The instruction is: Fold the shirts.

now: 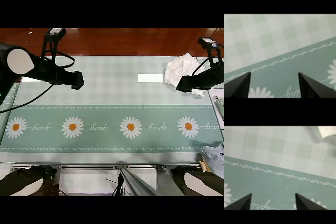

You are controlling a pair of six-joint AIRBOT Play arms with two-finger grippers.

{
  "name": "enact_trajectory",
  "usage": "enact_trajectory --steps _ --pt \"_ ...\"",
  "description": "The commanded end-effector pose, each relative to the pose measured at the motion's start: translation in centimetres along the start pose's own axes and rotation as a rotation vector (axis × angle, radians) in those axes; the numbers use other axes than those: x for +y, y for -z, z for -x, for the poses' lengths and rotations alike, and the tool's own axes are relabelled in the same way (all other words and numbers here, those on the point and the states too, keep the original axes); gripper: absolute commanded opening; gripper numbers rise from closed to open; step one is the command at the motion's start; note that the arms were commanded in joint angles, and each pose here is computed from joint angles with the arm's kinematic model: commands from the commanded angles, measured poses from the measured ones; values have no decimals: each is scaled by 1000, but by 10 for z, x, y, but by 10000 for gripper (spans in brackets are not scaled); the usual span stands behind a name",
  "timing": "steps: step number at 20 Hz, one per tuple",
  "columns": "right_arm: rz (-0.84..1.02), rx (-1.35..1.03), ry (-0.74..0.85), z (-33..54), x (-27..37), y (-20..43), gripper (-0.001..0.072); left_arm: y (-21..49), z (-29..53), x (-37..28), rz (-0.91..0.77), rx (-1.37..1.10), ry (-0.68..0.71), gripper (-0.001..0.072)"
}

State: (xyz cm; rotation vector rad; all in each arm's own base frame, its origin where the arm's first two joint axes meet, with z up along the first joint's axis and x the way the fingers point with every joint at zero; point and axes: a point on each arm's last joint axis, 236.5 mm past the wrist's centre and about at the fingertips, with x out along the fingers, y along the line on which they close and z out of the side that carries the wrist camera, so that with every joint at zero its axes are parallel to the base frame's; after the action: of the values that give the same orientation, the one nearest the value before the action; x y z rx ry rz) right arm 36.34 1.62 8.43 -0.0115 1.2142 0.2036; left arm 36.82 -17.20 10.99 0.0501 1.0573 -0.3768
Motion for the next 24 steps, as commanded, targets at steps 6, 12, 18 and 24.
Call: enact_trajectory --steps 6,12,18,24 --pt "0 0 0 0 0 0 606 0 0 0 0 -1 -1 720" --pt "0 0 0 0 0 0 606 0 0 0 0 -1 -1 720" --pt "0 -34 7 0 -1 -8 606 0 0 0 0 -1 -1 720" --pt "-11 -165 38 3 -9 -39 605 -26 -11 0 2 -95 5 720"
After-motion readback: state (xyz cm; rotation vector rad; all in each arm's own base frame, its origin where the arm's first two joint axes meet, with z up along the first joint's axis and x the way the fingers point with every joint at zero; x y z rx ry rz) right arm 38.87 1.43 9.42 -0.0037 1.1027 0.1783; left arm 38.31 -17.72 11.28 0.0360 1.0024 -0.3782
